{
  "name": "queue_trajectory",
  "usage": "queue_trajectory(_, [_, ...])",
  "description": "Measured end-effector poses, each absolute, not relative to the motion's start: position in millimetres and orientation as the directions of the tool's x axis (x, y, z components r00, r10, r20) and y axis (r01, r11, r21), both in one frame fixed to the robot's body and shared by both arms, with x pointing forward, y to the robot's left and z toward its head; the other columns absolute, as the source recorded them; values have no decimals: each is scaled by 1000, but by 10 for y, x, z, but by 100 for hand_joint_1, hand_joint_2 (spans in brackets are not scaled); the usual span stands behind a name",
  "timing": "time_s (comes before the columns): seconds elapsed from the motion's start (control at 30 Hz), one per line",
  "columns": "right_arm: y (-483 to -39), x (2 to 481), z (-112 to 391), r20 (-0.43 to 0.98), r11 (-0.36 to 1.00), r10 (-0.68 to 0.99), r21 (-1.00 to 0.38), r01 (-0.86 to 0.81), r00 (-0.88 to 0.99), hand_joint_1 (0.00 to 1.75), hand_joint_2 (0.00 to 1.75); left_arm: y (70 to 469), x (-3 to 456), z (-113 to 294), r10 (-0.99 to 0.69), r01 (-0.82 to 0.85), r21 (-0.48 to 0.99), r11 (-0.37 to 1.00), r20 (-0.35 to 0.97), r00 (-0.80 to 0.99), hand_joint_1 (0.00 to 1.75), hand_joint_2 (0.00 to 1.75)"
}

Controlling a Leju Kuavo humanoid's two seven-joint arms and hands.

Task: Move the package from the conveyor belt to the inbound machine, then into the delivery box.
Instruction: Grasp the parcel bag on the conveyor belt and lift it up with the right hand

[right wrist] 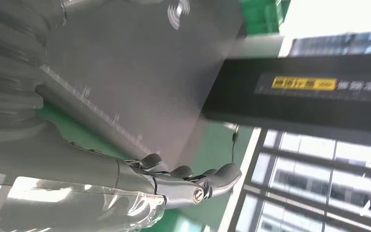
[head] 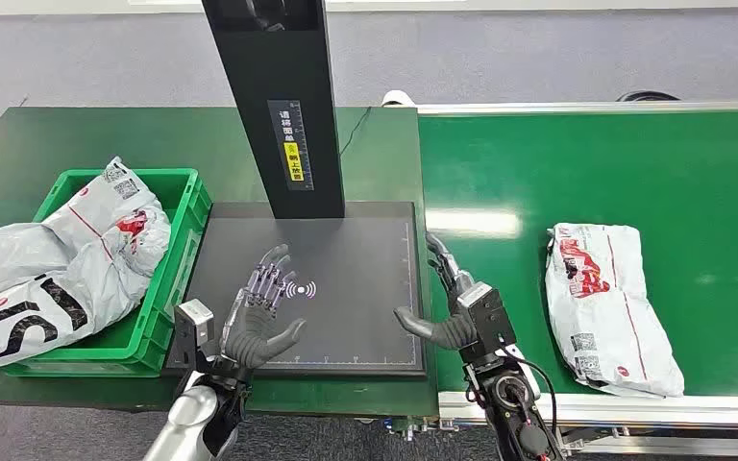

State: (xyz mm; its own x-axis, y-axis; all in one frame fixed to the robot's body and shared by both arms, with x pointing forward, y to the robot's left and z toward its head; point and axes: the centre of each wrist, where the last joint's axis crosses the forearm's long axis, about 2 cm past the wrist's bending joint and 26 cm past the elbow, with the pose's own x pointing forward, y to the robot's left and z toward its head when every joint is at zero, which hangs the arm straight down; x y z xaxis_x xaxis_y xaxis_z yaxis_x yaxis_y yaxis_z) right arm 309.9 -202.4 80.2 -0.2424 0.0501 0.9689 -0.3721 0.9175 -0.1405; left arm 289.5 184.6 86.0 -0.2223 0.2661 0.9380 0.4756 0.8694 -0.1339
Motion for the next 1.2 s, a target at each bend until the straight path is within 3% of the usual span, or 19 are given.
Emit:
queue_trajectory(0.23, [-2324, 3272, 921, 901, 883, 341, -405, -238, -269, 0, 175, 1881, 2854, 858, 259, 463, -128, 877, 938, -230, 0, 175])
queue_trajectory(0.5, [-2515, 3354, 984, 866, 862, 425, -476, -174, -264, 0, 175, 1899, 2830, 852, 258, 459, -129, 879, 938, -231, 0, 175])
queue_trajectory(0.7, [-3070, 3590, 1211, 810, 827, 538, -561, -42, -235, 0, 175, 1955, 2842, 881, 257, 468, -123, 875, 938, -233, 0, 175])
queue_trajectory(0.97, [-3613, 3720, 1235, 617, 630, 764, -776, -14, 191, 0, 175, 2041, 2868, 919, 236, 470, -105, 877, 944, -230, 0, 175])
queue_trajectory(1.2, [-3827, 3702, 1181, 555, 580, 782, -815, -5, 284, 0, 175, 2111, 2883, 937, 222, 460, -93, 883, 946, -235, 0, 175])
